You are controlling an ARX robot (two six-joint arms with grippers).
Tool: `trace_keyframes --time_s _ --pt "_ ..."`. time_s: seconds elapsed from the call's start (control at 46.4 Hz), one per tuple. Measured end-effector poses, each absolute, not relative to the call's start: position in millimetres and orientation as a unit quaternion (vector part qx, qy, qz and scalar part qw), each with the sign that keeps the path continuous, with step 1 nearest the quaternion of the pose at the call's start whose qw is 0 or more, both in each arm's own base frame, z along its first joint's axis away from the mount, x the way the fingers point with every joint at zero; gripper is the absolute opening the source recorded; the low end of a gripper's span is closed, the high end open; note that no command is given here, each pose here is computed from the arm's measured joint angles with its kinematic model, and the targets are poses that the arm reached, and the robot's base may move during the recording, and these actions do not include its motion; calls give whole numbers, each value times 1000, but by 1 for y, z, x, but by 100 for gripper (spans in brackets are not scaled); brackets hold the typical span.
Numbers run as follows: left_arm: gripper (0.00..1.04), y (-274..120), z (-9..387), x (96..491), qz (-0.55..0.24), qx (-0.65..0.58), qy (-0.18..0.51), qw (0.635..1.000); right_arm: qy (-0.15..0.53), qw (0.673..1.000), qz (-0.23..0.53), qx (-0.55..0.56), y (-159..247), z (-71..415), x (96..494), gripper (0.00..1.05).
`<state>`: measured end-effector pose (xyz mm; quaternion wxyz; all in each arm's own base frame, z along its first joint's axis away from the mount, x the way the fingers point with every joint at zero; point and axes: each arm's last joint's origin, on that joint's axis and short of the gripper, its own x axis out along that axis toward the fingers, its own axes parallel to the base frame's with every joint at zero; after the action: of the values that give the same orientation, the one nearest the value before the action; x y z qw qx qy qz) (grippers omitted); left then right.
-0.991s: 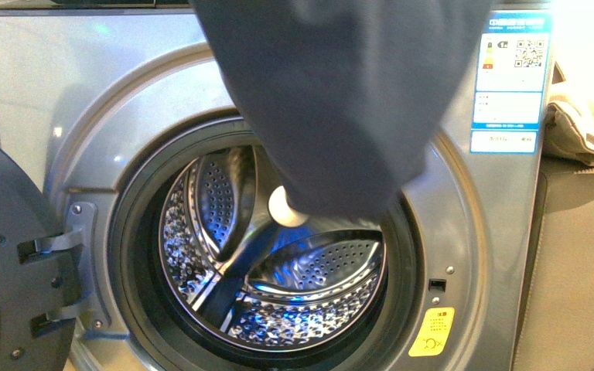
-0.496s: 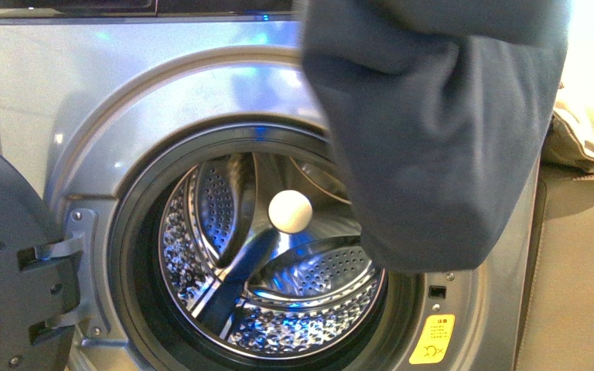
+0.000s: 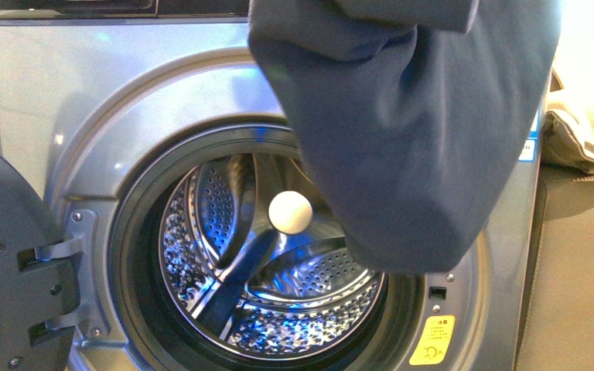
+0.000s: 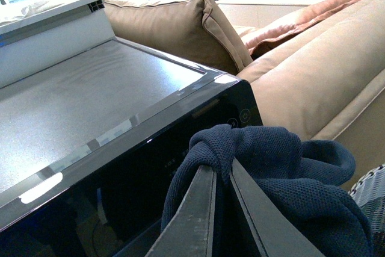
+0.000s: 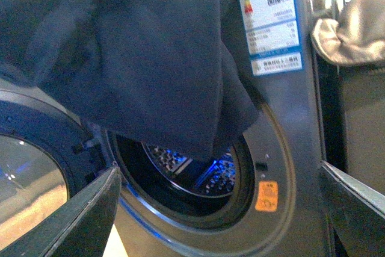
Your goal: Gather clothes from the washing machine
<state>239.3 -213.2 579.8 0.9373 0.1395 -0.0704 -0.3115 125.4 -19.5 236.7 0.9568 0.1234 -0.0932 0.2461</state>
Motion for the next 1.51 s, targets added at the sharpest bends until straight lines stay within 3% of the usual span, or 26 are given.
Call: trace_keyframes --time_s 0.345,0.69,0.84,1.077,1.508 --pt "6 -213 580 239 -312 139 -70 937 -144 927 333 94 38 319 152 97" --pt "6 -213 580 239 -312 139 -70 937 -201 896 383 98 99 360 142 97" --pt "6 -213 580 239 -312 139 -70 937 -223 907 350 73 116 364 144 97" --pt "6 -213 580 239 -312 139 -70 937 -269 935 232 -7 131 365 179 97" --pt "6 -213 580 239 -312 139 -70 937 -260 956 135 -30 108 348 237 97"
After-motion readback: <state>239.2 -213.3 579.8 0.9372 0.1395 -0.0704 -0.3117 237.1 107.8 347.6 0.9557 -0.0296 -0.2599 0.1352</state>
